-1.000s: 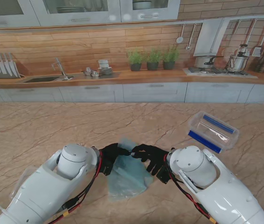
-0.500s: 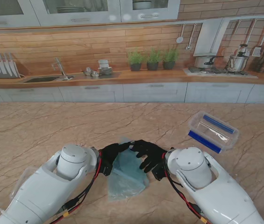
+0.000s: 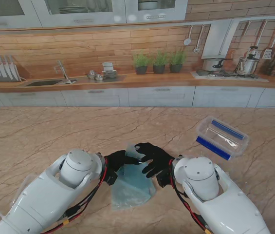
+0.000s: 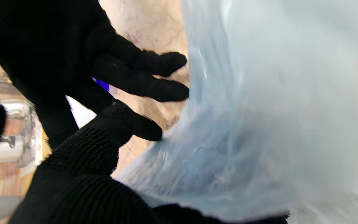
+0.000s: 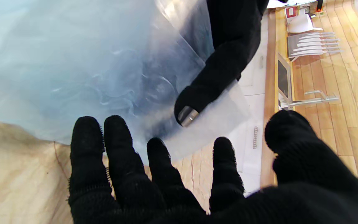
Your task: Fold the bubble film and place it into the plastic crate
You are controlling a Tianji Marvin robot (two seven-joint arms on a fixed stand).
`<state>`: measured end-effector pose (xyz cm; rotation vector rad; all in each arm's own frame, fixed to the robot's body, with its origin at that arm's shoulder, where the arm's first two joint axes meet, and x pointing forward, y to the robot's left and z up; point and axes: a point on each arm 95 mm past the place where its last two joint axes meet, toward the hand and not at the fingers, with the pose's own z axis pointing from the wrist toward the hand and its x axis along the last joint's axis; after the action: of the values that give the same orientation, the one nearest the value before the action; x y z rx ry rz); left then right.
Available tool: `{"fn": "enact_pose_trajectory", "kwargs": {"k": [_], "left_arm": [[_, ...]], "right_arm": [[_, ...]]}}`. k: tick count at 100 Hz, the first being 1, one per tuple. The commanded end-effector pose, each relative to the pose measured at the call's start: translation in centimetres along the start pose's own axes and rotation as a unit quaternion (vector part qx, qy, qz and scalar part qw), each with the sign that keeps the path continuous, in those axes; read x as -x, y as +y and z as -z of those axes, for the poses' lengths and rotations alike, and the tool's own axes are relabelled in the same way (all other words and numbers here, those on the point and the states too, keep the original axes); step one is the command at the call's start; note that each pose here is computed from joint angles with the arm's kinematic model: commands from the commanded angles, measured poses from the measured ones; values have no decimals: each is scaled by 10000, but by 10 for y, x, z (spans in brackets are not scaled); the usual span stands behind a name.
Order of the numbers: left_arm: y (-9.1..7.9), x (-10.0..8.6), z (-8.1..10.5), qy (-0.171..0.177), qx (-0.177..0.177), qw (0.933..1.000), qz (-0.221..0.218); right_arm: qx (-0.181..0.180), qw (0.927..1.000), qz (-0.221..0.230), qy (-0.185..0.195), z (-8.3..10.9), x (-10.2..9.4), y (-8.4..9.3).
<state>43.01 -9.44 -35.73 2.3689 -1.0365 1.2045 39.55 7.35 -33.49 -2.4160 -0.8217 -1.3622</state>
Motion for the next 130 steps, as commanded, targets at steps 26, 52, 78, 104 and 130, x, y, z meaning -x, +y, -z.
{"fn": "enact_pose_trajectory", "kwargs": {"k": [26, 52, 78, 104, 130], "left_arm": [[10, 17, -9, -499, -478, 9972, -290], [15, 16, -12, -214, -500, 9967, 595], [17, 13, -9, 56, -532, 9832, 1743], [14, 9, -2, 415, -353, 9722, 2279], [15, 4, 0, 688, -857, 9522, 2849]], "right_arm": [[428, 9982, 309, 290, 19, -4, 13], [663, 9964, 400, 347, 25, -1, 20], [811, 9953, 478, 210, 24, 5, 24], [842, 9947, 578, -152, 21, 12, 32], [837, 9936, 646, -404, 10, 18, 37]]}}
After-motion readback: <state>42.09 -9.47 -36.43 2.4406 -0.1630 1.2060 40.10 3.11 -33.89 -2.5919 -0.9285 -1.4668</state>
